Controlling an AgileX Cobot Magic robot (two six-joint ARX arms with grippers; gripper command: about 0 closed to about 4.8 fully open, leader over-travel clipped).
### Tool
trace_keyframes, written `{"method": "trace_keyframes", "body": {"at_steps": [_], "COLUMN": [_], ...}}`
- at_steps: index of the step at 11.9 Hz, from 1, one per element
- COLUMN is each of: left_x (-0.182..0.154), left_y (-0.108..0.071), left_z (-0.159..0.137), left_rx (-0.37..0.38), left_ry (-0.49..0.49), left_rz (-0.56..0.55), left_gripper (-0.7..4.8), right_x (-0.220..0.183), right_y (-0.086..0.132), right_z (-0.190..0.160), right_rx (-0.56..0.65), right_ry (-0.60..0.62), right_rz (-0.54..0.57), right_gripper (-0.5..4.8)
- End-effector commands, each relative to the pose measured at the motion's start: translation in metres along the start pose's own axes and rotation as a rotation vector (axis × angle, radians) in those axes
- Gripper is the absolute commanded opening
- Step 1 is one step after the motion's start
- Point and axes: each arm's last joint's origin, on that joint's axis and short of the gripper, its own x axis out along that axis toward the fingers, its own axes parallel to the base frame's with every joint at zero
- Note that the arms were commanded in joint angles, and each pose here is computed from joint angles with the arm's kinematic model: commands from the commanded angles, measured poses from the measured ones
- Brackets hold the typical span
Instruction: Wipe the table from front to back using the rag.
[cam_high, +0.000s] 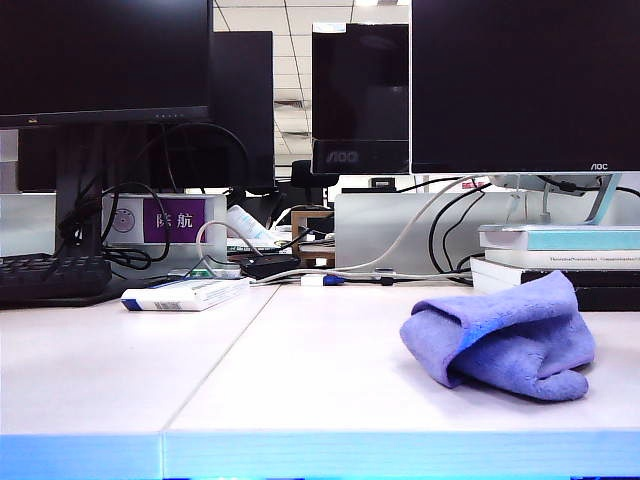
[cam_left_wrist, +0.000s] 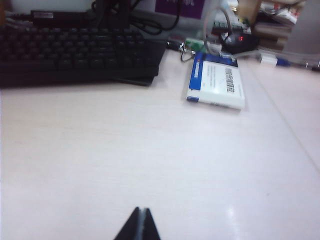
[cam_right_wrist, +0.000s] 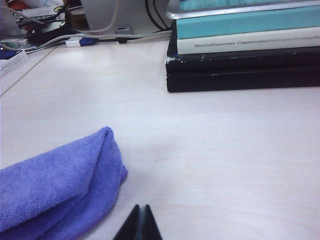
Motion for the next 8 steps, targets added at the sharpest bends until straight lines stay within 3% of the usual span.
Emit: {"method": "trace_keyframes", "body": {"at_steps": [1,8], "left_x": [0.0004,0.0004], "left_y": [0.0003,-0.0003], "left_z": [-0.003,-0.0027], "left_rx": [0.053,0.053], "left_ry": [0.017,0.014], "left_rz": [0.002,-0.017], "left_gripper": [-0.04,-0.03], "right_x": [0.0002,0.0002], "right_y": [0.0,0.0], "right_z": [-0.0011,-0.0011], "right_rx": [0.003,0.003], "right_ry": [0.006,0.006], "right_rz": [0.002,0.002], "right_gripper": [-0.05,-0.05]}}
